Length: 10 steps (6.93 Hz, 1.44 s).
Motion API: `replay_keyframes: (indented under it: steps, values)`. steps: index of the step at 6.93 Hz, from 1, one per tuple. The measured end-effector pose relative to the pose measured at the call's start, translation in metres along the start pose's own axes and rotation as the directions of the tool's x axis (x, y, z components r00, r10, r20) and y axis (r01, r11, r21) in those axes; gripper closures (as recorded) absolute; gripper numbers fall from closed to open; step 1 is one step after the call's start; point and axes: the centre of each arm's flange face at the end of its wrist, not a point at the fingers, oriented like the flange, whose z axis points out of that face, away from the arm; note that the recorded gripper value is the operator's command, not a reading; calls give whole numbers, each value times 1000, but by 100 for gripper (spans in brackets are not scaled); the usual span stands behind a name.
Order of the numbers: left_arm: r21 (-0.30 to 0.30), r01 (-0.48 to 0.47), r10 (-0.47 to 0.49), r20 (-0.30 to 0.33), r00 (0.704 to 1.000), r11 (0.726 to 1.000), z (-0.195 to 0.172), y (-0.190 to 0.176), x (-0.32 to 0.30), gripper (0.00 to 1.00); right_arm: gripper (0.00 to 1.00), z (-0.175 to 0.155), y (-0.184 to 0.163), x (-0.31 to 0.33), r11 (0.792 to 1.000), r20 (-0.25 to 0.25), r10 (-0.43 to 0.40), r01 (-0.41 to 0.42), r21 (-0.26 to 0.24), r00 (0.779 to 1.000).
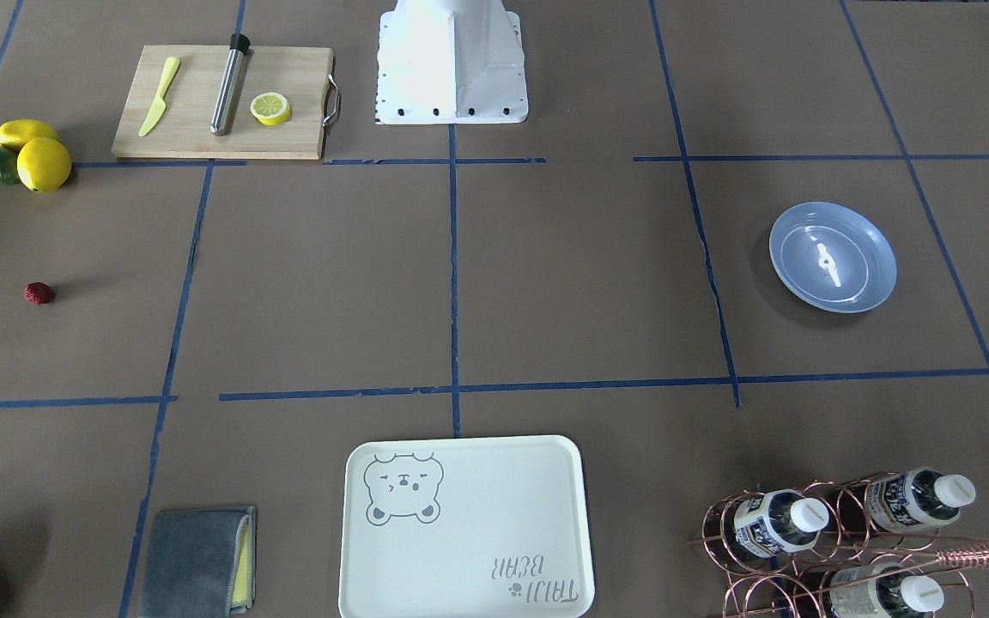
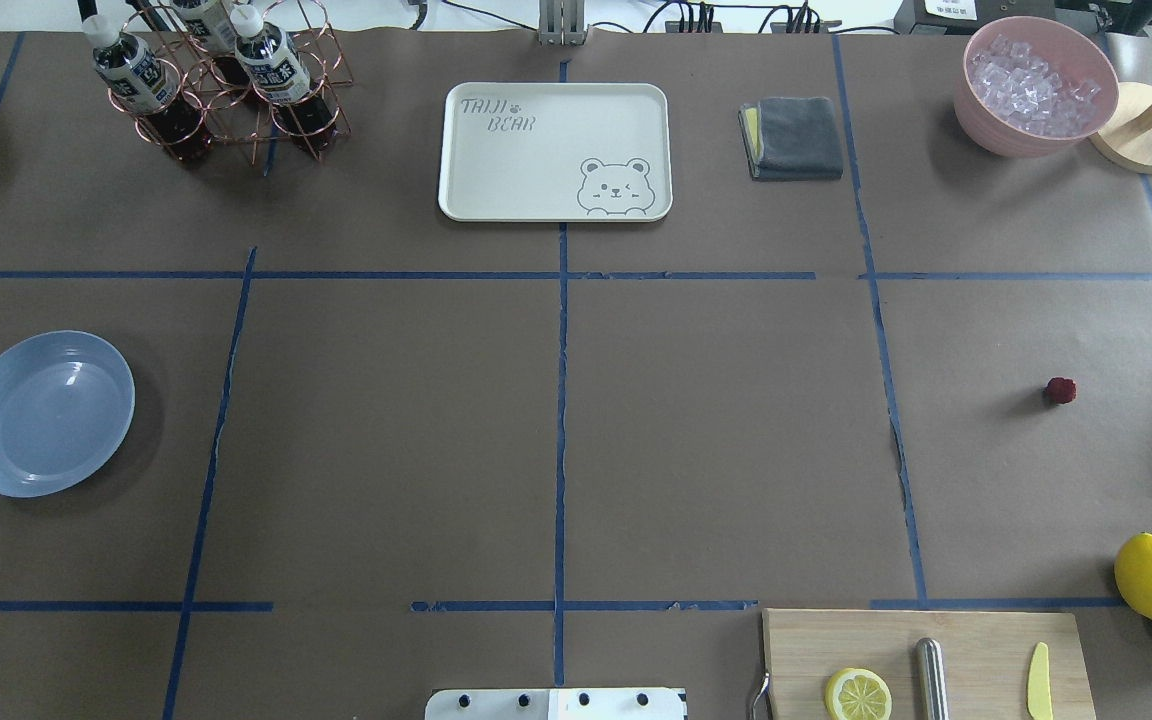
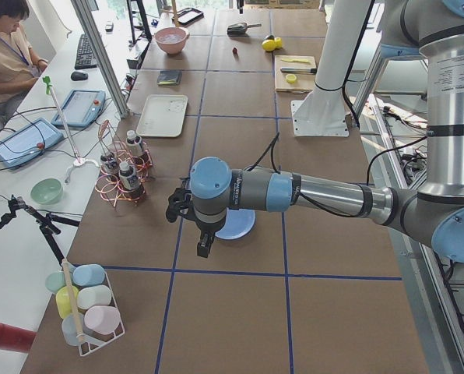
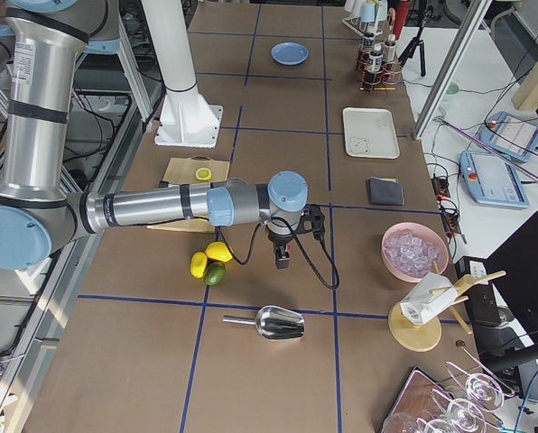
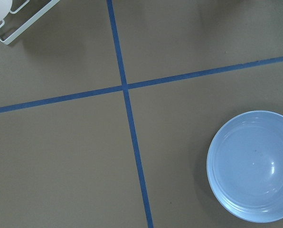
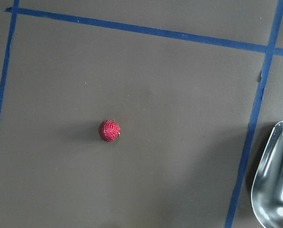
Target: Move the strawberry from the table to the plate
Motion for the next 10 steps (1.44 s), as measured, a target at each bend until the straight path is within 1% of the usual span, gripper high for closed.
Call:
replay_keyframes:
  steps: [1,2,4,5,6,7,8,9,10]
  values:
    - [-25,-52,52,-28,998,998,34,-7,10,0,0,3,-3,-7,1000,1,-18,18,13,1000]
    - [-48,-47,45,-46,998,998,73,-10,14,2,0,6,-5,-14,999,2,-46,46,23,999]
    - [-86,17,-21,-49,999,996,166,-4,32,7,0,10,-6,-17,998,1,-63,63,27,998]
    - [-96,55,-60,-48,997,994,200,1,42,10,0,10,-6,-16,998,1,-62,62,25,998]
    - [-110,76,-82,-47,996,991,220,4,51,14,0,11,-5,-16,998,3,-60,60,24,998]
    - [-123,80,-86,-46,995,989,232,7,57,18,0,11,-4,-16,998,5,-59,59,23,998]
    - [-134,78,-85,-46,995,988,239,9,62,29,0,11,-5,-16,998,5,-60,60,24,998]
    - [-146,72,-79,-48,996,987,245,10,66,79,0,11,-6,-17,998,5,-62,61,25,998]
    - [-155,68,-76,-49,996,986,250,12,69,100,0,11,-6,-17,998,7,-61,61,24,998]
